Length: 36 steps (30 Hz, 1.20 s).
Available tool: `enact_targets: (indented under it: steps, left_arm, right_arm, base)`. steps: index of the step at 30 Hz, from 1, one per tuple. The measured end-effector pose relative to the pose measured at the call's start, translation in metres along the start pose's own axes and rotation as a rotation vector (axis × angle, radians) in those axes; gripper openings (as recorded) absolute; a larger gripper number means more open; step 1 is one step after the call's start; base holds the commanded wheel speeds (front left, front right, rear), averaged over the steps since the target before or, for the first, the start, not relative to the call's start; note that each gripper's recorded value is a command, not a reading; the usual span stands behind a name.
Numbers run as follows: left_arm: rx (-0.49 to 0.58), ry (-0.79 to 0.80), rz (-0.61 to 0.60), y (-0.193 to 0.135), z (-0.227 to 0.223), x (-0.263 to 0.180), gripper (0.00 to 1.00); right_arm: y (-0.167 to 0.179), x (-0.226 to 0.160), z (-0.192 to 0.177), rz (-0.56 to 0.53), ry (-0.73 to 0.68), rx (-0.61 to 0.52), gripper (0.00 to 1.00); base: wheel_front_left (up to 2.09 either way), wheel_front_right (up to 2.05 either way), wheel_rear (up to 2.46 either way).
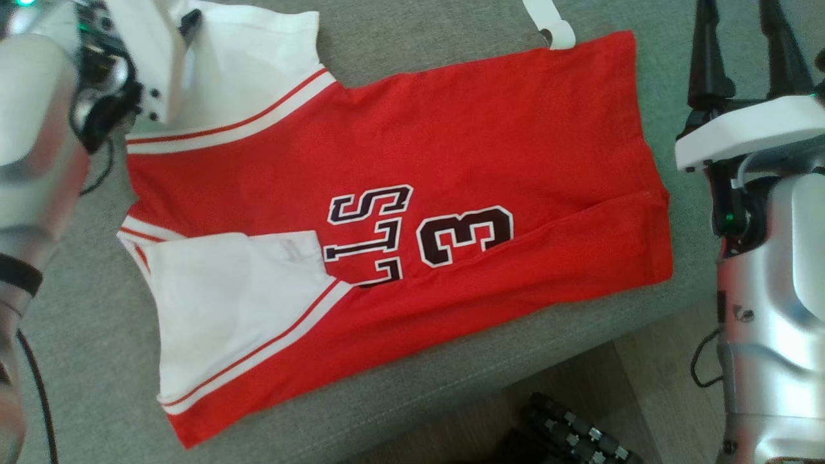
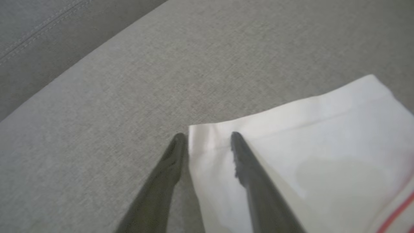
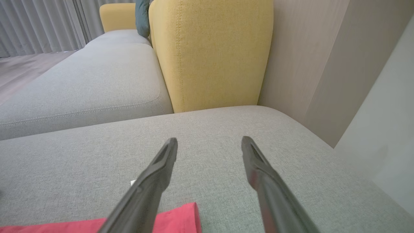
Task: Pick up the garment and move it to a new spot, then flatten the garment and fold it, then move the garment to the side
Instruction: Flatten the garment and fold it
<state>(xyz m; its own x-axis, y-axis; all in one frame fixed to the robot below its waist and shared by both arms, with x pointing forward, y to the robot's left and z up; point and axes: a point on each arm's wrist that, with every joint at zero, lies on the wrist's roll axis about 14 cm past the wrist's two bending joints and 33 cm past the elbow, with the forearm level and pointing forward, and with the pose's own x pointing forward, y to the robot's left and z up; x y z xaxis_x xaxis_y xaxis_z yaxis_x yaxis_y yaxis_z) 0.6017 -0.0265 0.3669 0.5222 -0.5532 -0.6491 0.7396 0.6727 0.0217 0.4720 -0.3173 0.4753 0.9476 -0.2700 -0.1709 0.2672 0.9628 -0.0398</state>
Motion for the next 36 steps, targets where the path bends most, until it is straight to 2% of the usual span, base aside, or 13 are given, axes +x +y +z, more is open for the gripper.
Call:
enact_targets:
  steps: [3,11,16,19,27,36]
  left_arm:
    - [0.008,0.004,-0.029,-0.008,-0.001,-0.003,0.0]
    - [-0.01,-0.129,0.029,0.012,0.011,-0.028,0.0]
    - [-0.004,-0.243,0.045,0.014,0.03,-0.052,0.0]
    - [0.0,-0.297,0.052,0.015,0.038,-0.068,0.0]
    - [0.011,-0.319,0.054,0.009,0.028,-0.091,0.0]
    - [0.009,-0.316,0.037,-0.001,0.019,-0.094,0.0]
  right_arm:
    - [0.003,0.004,0.002,0.005,-0.008,0.006,1.0]
    - [0.024,0.018,0.006,0.056,0.009,0.016,1.0]
    - [0.028,0.023,-0.016,0.081,0.126,0.0,1.0]
    - [0.038,0.026,-0.026,0.105,0.184,0.032,1.0]
    - [0.034,0.029,-0.058,0.103,0.353,0.007,1.0]
    - [0.022,0.019,-0.104,0.08,0.521,-0.033,1.0]
  base:
    - [0.0,0.0,0.0]
    - [0.0,0.0,0.0]
    - [0.0,0.0,0.0]
    - [0.0,0.0,0.0]
    - [0.0,0.0,0.0]
    - [0.0,0.0,0.0]
